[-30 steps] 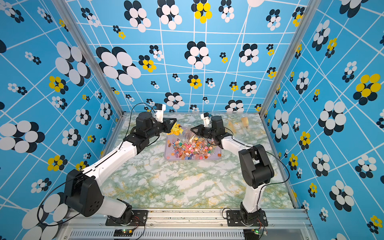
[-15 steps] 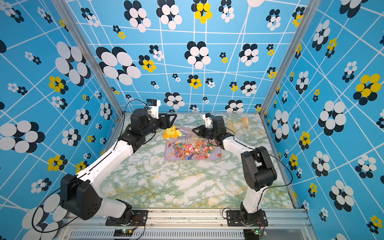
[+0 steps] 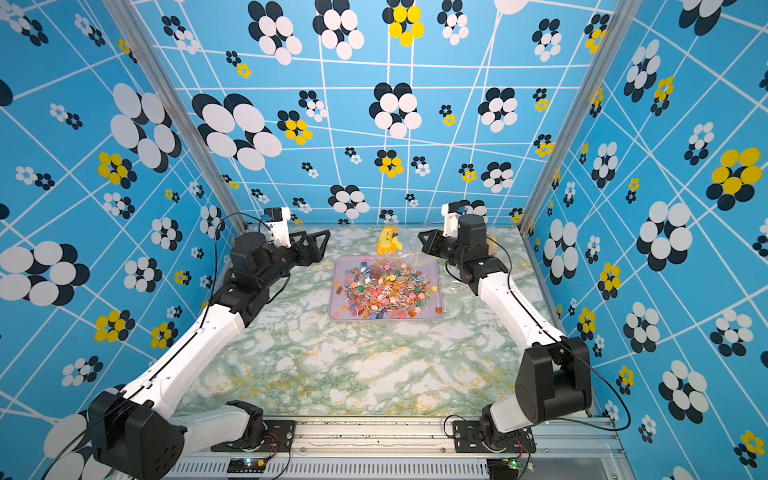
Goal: Pour candies out of the ziploc bag
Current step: 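Pour the candies out of the ziploc bag onto the tray, then place the ziploc bag at the center of the board.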
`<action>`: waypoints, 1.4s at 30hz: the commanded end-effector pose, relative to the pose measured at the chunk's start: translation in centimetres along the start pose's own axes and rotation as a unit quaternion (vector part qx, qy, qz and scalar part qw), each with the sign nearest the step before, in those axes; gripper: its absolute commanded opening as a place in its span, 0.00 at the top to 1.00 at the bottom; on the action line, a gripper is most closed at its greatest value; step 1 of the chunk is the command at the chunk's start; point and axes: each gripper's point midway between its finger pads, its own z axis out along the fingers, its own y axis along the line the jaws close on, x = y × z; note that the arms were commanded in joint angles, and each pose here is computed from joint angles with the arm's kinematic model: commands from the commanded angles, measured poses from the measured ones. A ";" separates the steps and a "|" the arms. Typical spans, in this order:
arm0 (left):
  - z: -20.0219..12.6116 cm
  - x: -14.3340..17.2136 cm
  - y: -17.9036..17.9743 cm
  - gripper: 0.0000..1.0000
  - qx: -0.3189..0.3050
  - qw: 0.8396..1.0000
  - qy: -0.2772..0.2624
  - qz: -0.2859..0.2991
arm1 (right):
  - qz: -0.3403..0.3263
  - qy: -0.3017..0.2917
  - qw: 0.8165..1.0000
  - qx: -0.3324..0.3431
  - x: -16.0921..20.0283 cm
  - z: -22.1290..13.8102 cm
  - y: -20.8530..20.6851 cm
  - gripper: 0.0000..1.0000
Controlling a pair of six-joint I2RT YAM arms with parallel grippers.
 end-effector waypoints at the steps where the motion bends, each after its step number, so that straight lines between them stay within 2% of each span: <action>1: -1.2 -0.8 0.6 0.08 -0.013 0.999 -0.029 -0.001 | 0.007 -0.048 0.994 0.101 -2.3 -2.8 -5.1 0.98; 4: -1.5 -0.2 0.8 0.07 -0.015 1.000 -0.027 -0.001 | 0.057 -0.073 0.977 0.191 -2.6 -4.2 -11.6 0.99; 8: -1.8 0.2 0.9 0.07 -0.016 1.000 -0.024 0.000 | 0.141 -0.085 0.954 0.250 -0.6 -4.6 -18.6 0.99; 12: -2.3 0.6 1.1 0.06 -0.019 1.000 -0.020 0.004 | 0.169 -0.069 0.936 0.302 2.3 -4.4 -22.4 0.97; 15: -2.5 0.9 1.2 0.05 -0.022 1.000 -0.016 0.004 | 0.188 -0.047 0.926 0.323 4.3 -4.1 -23.8 0.86; 17: -2.5 1.0 1.2 0.05 -0.021 1.000 -0.015 0.003 | 0.195 -0.041 0.919 0.339 5.2 -4.4 -24.5 0.80; 20: -2.7 0.9 1.2 0.05 -0.022 1.000 -0.018 0.003 | 0.196 -0.058 0.906 0.370 5.4 -5.8 -25.2 0.63; 24: -2.8 0.7 1.2 0.04 -0.022 1.000 -0.020 0.004 | 0.186 -0.083 0.902 0.382 4.2 -7.1 -24.9 0.49; 35: -3.3 0.2 1.0 0.01 -0.023 0.999 -0.027 0.007 | 0.169 -0.110 0.919 0.340 1.6 -8.1 -22.0 0.42; 42: -3.3 0.4 1.4 0.00 -0.034 0.999 -0.022 0.014 | 0.127 -0.108 0.926 0.340 1.3 -9.5 -20.4 0.37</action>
